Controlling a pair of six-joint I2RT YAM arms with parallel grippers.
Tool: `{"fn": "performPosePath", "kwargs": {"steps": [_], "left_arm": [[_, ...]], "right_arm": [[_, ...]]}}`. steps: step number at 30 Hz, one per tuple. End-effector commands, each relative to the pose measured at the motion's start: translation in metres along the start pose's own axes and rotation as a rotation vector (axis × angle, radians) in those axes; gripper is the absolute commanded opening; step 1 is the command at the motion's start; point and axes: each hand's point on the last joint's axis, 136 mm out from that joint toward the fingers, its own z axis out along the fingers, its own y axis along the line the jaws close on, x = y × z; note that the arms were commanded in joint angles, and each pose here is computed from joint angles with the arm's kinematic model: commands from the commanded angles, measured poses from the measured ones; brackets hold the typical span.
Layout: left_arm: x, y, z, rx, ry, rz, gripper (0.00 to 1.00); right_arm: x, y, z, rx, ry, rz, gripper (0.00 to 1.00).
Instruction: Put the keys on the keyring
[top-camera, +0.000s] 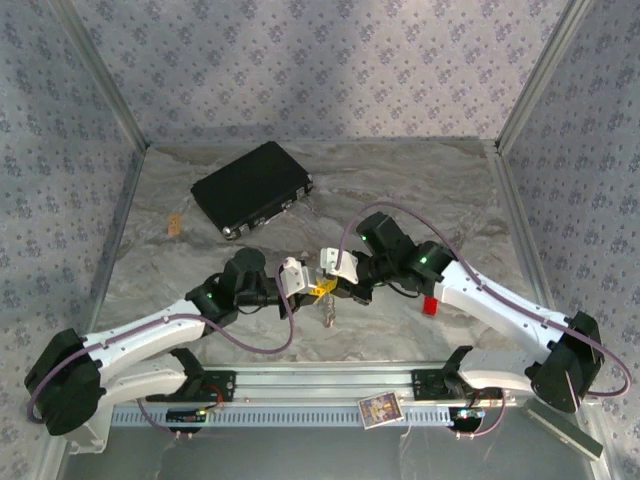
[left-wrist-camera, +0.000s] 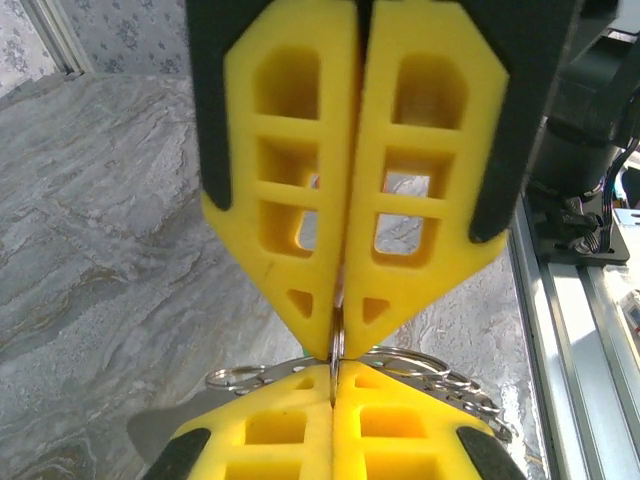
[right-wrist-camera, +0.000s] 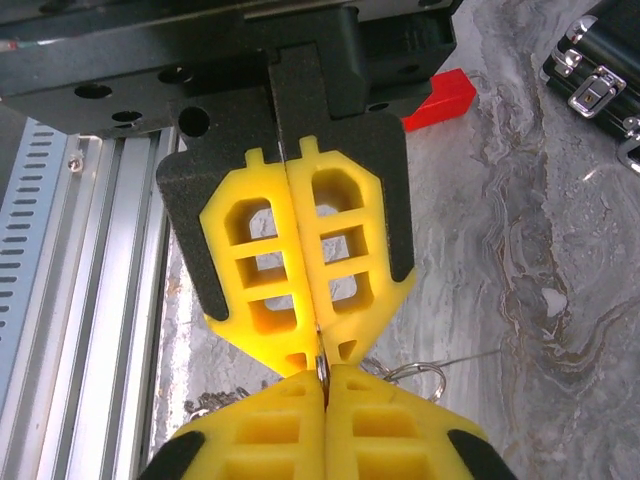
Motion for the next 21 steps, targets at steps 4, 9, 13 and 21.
{"fn": "performPosePath", "kwargs": {"steps": [4,9,13,21], "left_arm": [[-0.0272,0.0018,-0.0070,-0.019,-0.108,0.036,0.00],[-0.0277,-0.0022,-0.0077,-0.002,-0.133,0.026,0.00],[-0.0282,-0.0035,-0.0085,0.003,-0.145,0.029,0.00],[-0.0294,-0.0049,-0.0077,0.014,-0.153,0.025,0.00]], "right_arm": [[-0.0099,0.0023,-0.0126,-0.021,-0.199,0.083,0.31],[-0.0092,0.0047,-0.0084,-0.031,-0.261,0.128,0.31],[-0.0087,0.0040,-0.0071,-0.028,-0.275,0.135,0.30],[-0.0099,0.0057,-0.0048,-0.047,-0.279,0.131,0.08]]}}
